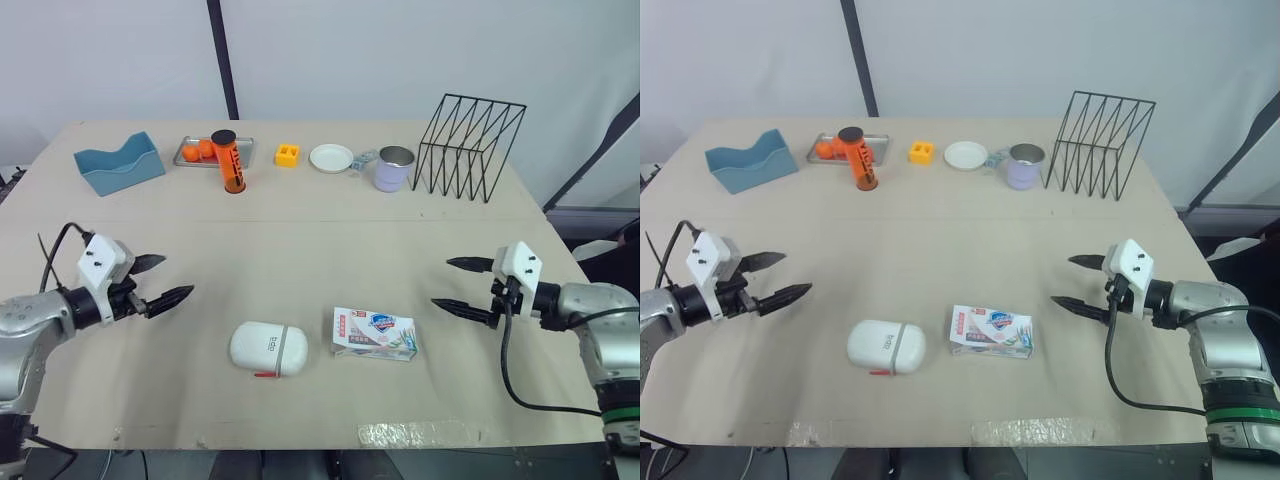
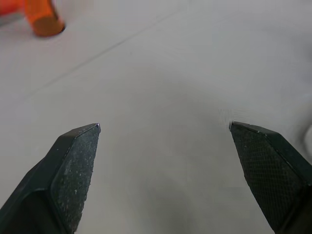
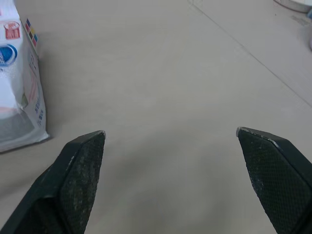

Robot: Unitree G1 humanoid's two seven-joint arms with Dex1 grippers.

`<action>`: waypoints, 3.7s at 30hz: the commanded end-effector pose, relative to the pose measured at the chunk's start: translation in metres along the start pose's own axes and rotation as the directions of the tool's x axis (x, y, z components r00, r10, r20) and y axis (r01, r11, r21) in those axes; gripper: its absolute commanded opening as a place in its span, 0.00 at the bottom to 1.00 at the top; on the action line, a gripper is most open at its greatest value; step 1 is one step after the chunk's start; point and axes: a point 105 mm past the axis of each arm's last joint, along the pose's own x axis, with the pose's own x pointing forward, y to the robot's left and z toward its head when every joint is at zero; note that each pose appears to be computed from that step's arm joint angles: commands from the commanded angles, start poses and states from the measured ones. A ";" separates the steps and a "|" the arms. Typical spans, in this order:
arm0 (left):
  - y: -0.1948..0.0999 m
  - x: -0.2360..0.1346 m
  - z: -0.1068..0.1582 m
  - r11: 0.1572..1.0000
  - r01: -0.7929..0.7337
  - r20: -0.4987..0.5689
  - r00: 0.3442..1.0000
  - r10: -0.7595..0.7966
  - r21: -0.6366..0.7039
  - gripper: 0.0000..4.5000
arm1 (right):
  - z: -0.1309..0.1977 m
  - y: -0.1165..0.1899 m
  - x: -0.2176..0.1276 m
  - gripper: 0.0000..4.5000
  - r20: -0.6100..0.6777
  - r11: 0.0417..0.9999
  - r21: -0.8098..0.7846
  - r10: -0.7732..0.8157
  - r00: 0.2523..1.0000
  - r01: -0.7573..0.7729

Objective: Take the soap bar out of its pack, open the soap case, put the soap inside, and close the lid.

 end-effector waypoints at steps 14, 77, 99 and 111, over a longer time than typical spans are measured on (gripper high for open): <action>-0.133 0.028 0.030 0.797 0.597 0.000 0.801 -0.599 0.089 1.00 | 0.029 0.081 0.008 0.99 -0.088 0.940 -0.002 0.339 0.937 -0.341; -0.156 0.035 0.042 0.781 0.614 0.075 0.779 -0.623 0.113 1.00 | 0.013 0.083 0.024 0.57 -0.090 0.936 -0.016 0.348 0.933 -0.351; -0.155 0.035 0.042 0.776 0.620 0.070 0.774 -0.629 0.115 1.00 | 0.047 0.054 0.003 0.57 -0.146 0.929 -0.082 0.347 0.926 -0.361; -0.157 0.039 0.048 0.762 0.636 0.070 0.760 -0.646 0.124 1.00 | 0.071 0.040 -0.009 0.57 -0.205 0.914 -0.123 0.357 0.911 -0.386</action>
